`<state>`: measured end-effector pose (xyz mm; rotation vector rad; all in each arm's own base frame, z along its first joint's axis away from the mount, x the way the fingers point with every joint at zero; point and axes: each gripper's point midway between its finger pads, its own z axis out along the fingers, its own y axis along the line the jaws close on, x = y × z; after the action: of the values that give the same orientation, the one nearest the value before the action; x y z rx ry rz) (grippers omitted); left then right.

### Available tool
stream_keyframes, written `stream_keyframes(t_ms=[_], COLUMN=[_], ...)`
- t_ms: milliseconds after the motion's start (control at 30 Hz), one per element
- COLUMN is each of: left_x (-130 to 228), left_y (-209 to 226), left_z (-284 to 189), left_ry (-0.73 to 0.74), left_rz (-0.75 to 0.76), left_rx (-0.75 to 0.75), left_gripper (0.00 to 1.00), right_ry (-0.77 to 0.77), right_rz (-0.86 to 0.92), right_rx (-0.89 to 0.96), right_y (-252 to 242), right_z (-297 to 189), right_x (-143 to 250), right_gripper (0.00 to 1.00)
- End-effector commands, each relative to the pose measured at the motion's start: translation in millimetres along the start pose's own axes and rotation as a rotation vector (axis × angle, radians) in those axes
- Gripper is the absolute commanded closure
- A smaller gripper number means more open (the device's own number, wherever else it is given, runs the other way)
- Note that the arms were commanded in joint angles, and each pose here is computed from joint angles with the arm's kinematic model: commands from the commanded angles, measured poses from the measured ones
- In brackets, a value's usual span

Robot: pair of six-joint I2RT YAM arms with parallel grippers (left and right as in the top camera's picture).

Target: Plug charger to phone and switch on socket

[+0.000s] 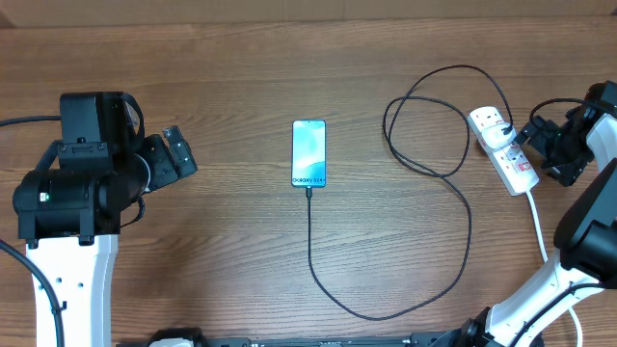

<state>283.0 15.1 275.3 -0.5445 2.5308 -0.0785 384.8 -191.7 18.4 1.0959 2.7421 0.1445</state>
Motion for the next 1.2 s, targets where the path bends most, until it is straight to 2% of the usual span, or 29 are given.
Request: stream_keyframes(t_ms=[0,1167], left_x=[-0.5,-0.5], left_y=[-0.2,-0.2], left_z=[0.0,0.0], left_ry=[0.003,0.003], left_rz=[0.014,0.014], left_rx=[0.004,0.004], left_gripper=[0.0,0.0], right_ry=[0.056,0.096], right_rz=[-0.05,-0.035], right_rx=[-0.045,-0.041], right_y=[18.6,17.0], right_z=[5.1,5.2], right_x=[16.9,26.8], right_gripper=[0.0,0.0])
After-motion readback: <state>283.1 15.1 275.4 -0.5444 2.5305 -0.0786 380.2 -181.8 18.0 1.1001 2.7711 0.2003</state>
